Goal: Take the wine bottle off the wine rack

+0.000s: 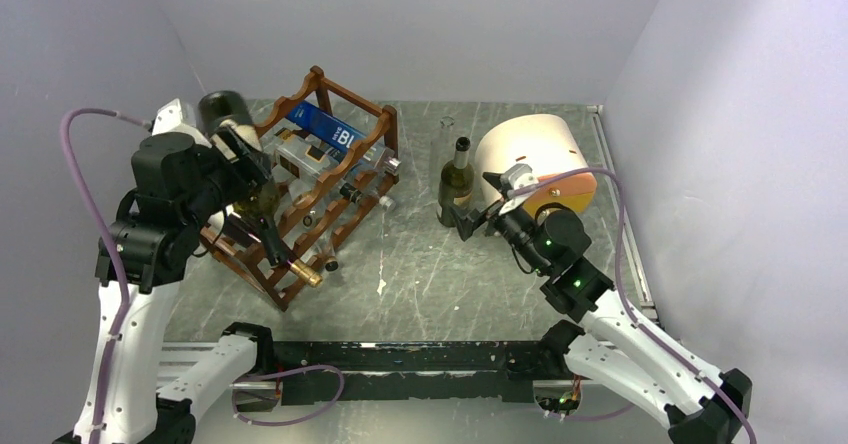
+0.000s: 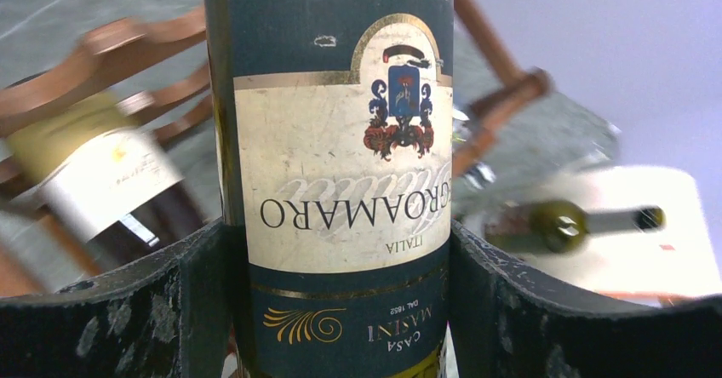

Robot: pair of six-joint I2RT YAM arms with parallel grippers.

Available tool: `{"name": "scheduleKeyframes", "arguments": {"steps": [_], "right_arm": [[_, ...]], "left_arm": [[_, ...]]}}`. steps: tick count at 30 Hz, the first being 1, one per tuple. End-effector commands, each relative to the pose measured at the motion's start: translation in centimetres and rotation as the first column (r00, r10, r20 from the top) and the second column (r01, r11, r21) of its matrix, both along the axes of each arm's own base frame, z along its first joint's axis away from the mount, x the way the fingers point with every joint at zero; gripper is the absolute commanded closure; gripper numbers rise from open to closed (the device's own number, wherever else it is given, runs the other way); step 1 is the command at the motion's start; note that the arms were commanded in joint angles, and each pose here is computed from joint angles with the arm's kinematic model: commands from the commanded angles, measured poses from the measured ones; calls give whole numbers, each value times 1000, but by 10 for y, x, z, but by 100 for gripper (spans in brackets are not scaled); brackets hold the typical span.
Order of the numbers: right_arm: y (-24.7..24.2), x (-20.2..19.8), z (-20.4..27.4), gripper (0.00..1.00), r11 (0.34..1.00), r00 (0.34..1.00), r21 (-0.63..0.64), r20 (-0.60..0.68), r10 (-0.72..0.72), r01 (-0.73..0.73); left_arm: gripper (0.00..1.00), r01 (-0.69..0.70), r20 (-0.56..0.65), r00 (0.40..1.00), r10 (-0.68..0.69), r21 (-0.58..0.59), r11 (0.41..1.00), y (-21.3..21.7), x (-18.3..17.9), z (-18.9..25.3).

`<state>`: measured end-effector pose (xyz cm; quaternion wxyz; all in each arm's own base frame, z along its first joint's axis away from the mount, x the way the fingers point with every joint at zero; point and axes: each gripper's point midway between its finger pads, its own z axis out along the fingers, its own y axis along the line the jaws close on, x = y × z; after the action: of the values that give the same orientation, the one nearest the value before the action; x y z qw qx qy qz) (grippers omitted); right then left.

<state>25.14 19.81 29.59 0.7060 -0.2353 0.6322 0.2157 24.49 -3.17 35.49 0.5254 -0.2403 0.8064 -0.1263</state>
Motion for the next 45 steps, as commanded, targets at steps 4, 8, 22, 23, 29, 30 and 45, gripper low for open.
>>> {"name": "scheduleKeyframes", "arguments": {"steps": [4,8,22,23,29,30,45], "right_arm": [[48,-34,23,0,889,891,-328,216,399,-318],[76,-48,33,0,797,805,-495,280,523,-346],[234,-136,62,0,501,296,-854,519,802,139],[241,-139,69,0,525,263,-834,551,792,168],[275,-135,74,0,553,197,-787,609,768,275],[280,-133,72,0,552,191,-779,615,765,298],[314,-119,69,30,533,168,-738,637,752,414]], "left_arm": [[93,529,321,792,-519,62,846,-88,9,86],[93,631,292,733,-615,46,774,-108,10,80],[93,702,214,699,-682,-23,712,-121,8,51],[93,702,206,701,-683,-28,712,-121,9,50],[93,702,167,708,-686,-62,710,-122,6,40],[93,703,162,708,-687,-68,708,-122,6,38],[93,717,139,697,-704,-112,688,-125,-6,31]]}}
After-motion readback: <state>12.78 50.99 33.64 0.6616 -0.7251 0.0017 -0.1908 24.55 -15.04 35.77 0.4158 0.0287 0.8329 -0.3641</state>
